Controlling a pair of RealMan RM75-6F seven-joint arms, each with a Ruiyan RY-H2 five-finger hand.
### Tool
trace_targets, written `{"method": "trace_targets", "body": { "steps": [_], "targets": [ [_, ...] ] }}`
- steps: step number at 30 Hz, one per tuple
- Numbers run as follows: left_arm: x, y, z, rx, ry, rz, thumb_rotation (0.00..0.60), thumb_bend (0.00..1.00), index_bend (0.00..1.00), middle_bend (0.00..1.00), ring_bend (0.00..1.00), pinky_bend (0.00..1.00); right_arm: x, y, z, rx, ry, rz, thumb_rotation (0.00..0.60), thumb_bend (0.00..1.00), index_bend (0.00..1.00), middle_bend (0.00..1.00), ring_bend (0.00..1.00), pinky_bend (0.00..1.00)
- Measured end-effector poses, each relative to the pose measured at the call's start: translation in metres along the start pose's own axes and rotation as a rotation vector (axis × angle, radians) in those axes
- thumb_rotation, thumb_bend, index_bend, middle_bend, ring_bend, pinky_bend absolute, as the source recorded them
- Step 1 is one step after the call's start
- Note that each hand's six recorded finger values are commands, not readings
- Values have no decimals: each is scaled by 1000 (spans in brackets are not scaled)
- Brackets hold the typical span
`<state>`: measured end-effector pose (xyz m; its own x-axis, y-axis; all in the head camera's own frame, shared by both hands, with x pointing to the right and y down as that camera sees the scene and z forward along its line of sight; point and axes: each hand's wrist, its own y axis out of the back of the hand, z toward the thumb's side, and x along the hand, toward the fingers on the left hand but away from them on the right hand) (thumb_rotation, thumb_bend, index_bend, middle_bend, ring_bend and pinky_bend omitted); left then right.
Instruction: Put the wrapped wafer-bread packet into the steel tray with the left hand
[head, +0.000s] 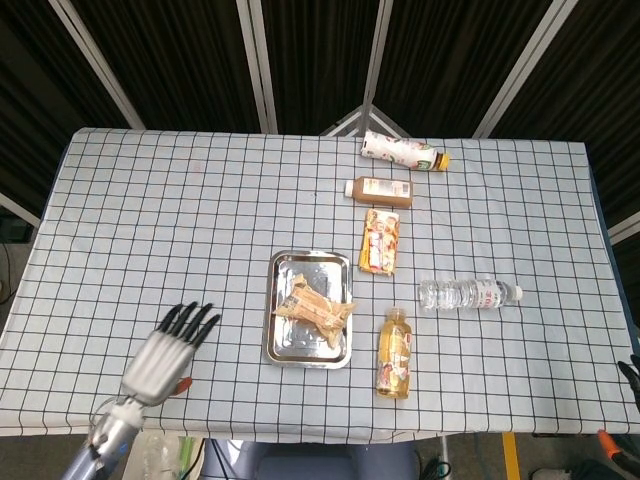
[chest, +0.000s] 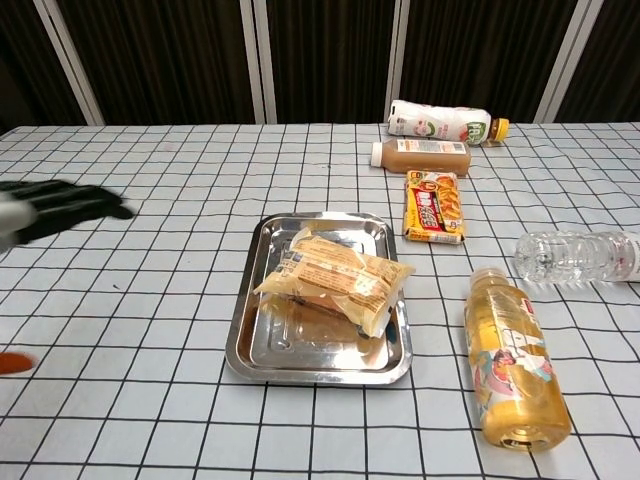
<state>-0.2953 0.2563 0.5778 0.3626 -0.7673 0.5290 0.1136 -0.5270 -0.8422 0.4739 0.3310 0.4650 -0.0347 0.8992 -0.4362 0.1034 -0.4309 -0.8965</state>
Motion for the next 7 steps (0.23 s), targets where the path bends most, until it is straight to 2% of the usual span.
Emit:
{"method": "trace_targets", "body": {
  "steps": [2,4,7],
  "targets": [
    [-28,-6,-22,0,49,58,600,72,0,0,0,67,5,1,4,-7,16,-8,600,322,0,0,0,0],
    [-47,-12,-43,54,74,102,600,72,0,0,0,67,13,1,9,-17,32,-15,600,322,0,0,0,0],
    [-71,-17,-66,105,86,120,600,72,0,0,0,67,21,0,14,-9,47,-24,600,322,0,0,0,0]
  ]
}}
